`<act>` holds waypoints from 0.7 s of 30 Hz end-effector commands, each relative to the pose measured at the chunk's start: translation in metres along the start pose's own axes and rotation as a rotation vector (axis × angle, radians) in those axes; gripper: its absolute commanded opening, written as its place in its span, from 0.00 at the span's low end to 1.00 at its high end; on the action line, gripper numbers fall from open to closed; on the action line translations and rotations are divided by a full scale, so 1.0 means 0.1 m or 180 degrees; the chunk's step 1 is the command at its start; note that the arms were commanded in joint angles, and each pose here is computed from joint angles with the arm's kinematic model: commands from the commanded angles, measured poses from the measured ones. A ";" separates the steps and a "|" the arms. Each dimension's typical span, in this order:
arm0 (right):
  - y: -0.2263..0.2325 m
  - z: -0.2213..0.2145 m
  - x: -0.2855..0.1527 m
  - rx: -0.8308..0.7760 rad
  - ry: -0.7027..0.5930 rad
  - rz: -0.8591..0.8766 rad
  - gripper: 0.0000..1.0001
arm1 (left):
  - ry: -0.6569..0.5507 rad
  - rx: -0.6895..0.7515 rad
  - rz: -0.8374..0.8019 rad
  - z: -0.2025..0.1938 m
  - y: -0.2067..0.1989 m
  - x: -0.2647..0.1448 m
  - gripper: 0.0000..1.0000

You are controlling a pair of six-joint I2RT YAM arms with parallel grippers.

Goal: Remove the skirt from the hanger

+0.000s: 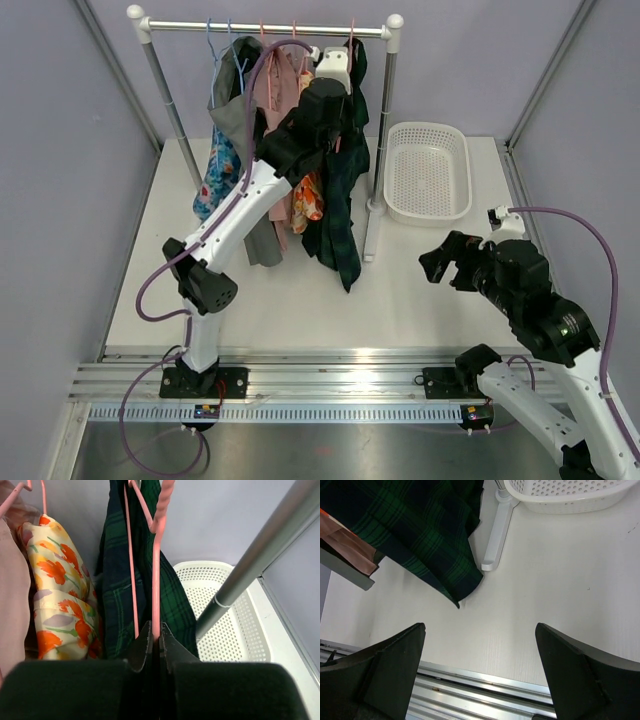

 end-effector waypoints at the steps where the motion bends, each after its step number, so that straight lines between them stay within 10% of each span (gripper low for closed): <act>1: 0.12 0.05 -0.05 0.0019 0.0003 0.0184 0.99 | -0.0763 -0.0239 -0.0090 0.95 0.11 -0.60 0.00; 11: 1.11 0.64 0.06 -0.0323 -0.0043 0.1238 0.99 | -0.1083 -0.0275 -0.0065 1.37 0.17 -1.19 0.00; 21: 2.19 0.54 0.54 -0.0768 0.0003 0.1159 0.99 | -0.1014 -0.0304 -0.0081 1.31 0.12 -1.12 0.00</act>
Point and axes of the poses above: each gripper's point midway between its finger pads, its own x axis out along the fingers, its own y axis along the line the jaws close on, z = x × y, the point moved 3 cm from there along -x, back along the fingers, and after that the axes turned 10 degrees about x, right-handed, at the moved point
